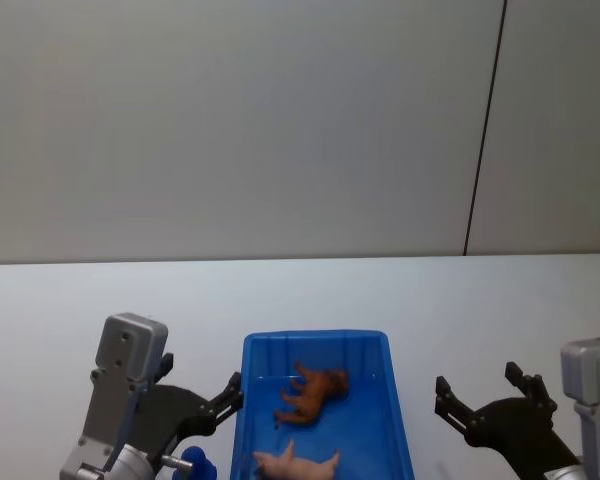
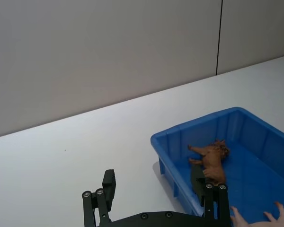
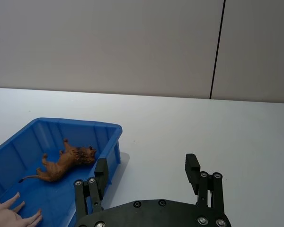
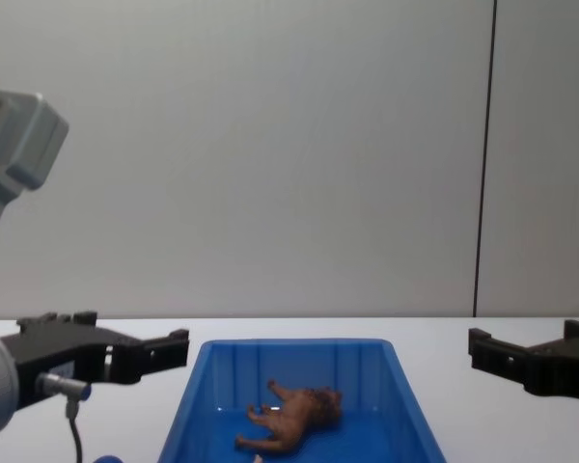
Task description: Pick up the two dolls from the table and place them into the box.
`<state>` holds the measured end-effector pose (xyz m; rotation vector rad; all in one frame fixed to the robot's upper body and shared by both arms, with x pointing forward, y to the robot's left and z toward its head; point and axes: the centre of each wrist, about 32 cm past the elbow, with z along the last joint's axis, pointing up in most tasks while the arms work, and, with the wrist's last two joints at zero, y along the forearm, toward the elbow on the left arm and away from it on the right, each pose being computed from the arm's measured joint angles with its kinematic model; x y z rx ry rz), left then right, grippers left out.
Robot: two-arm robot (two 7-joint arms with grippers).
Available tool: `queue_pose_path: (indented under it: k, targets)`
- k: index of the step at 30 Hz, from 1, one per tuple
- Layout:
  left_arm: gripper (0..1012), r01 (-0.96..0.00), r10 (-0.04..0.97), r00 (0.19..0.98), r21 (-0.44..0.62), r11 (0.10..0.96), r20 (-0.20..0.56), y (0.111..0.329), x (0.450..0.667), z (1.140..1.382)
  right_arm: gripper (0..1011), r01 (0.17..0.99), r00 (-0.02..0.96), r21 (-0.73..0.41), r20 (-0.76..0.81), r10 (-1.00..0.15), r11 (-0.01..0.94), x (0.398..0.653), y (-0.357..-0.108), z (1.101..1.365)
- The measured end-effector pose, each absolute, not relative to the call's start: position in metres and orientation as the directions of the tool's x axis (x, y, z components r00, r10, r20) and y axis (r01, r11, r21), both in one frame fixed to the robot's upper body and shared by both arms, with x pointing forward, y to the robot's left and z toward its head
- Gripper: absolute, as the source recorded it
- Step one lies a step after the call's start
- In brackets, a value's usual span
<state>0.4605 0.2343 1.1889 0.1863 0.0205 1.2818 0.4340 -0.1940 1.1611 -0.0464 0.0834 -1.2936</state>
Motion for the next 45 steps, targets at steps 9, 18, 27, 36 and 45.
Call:
queue_pose_path:
  k: [9,18,27,36,45]
  targets:
    - [1001,-0.947,0.961,0.267,0.204,0.247,0.072,0.242,0.459,1.182,1001,0.958,0.271,-0.082,-0.036,-0.962,0.273,0.434,-0.194,1.161]
    - [1001,-0.936,0.964,0.258,0.265,0.232,0.069,0.25,0.455,1.178,1000,0.958,0.271,-0.082,-0.036,-0.962,0.273,0.434,-0.194,1.161]
    - [1001,-0.918,0.959,0.272,0.319,0.236,0.075,0.256,0.452,1.178,1001,0.958,0.271,-0.082,-0.036,-0.962,0.273,0.434,-0.194,1.161]
    - [1001,-0.902,0.954,0.292,0.351,0.25,0.072,0.259,0.451,1.178,1001,0.958,0.271,-0.082,-0.036,-0.962,0.273,0.434,-0.194,1.161]
    - [1001,-0.887,0.948,0.315,0.373,0.273,0.056,0.261,0.452,1.174,1001,0.958,0.271,-0.082,-0.036,-0.962,0.273,0.434,-0.194,1.161]
